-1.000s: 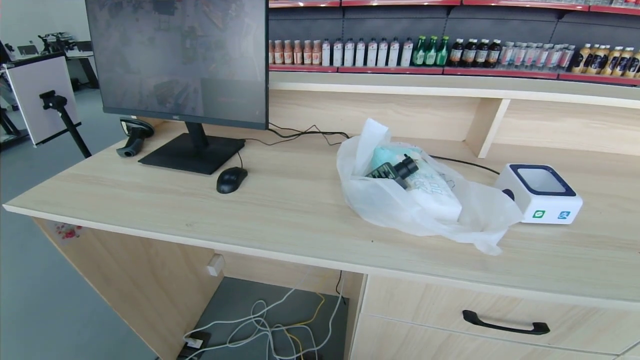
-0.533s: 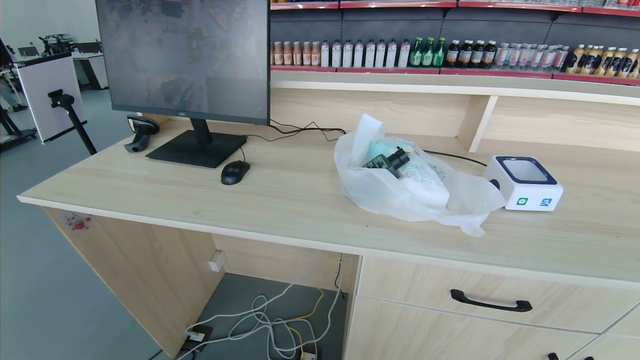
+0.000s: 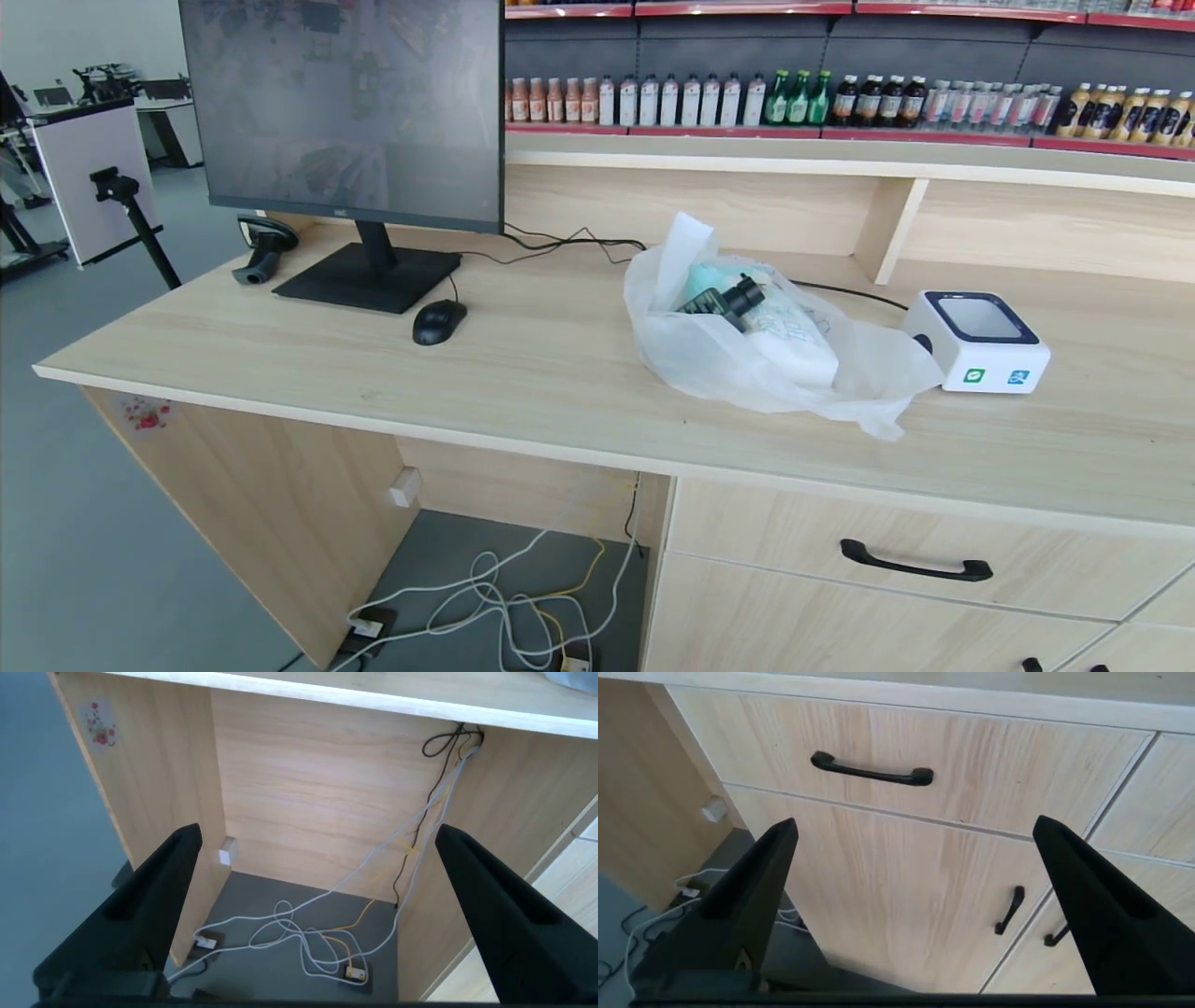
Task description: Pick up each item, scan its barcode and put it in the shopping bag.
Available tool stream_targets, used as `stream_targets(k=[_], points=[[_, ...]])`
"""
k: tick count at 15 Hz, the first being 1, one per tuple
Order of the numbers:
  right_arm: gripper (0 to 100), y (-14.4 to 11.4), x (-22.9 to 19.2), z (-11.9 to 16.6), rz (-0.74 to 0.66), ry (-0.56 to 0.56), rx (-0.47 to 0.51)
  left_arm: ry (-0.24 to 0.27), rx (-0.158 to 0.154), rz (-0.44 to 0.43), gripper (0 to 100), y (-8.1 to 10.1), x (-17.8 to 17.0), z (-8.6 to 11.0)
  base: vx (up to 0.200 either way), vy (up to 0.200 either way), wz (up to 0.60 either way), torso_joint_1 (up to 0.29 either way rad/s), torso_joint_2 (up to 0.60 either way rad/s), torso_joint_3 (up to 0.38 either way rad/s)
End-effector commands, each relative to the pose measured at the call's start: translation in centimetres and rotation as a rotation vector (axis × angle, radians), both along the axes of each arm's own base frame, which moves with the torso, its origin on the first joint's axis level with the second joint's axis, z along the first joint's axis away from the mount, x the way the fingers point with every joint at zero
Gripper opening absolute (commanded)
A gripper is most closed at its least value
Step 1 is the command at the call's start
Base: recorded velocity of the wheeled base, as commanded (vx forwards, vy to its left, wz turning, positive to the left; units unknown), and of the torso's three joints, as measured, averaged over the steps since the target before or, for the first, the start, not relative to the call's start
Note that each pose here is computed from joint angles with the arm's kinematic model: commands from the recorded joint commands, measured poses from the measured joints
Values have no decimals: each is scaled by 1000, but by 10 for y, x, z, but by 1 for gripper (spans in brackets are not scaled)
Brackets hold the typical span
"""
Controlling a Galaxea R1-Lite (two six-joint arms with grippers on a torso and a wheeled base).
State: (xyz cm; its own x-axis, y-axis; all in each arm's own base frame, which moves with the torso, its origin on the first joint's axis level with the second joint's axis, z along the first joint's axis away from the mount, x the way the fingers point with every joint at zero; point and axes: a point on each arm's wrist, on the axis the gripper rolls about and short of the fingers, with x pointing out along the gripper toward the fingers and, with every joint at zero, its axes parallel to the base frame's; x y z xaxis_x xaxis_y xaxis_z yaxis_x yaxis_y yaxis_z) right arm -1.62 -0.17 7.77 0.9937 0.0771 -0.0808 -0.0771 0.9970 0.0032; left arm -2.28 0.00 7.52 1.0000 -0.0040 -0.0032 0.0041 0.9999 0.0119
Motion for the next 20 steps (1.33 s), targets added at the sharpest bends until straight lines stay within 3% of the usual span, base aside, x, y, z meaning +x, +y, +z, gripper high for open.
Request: stream_targets(k=[1, 4, 17, 20], points=[[100, 0, 0, 0, 2, 5, -2, 0, 0, -1, 100, 0, 0, 0, 0, 0, -600, 2, -2, 7], [100, 0, 1, 0, 5, 6, -2, 0, -4, 1, 100, 0, 0, 0, 0, -133, -600, 6, 4, 2], [100, 0, 1, 0, 3, 7, 6, -2, -4, 1, 100, 0, 0, 0, 0, -200, 0, 3, 2, 3], [100, 0, 0, 0, 5, 6, 6, -2, -4, 1, 100, 0, 0, 0, 0, 0, 0, 0, 0, 0]])
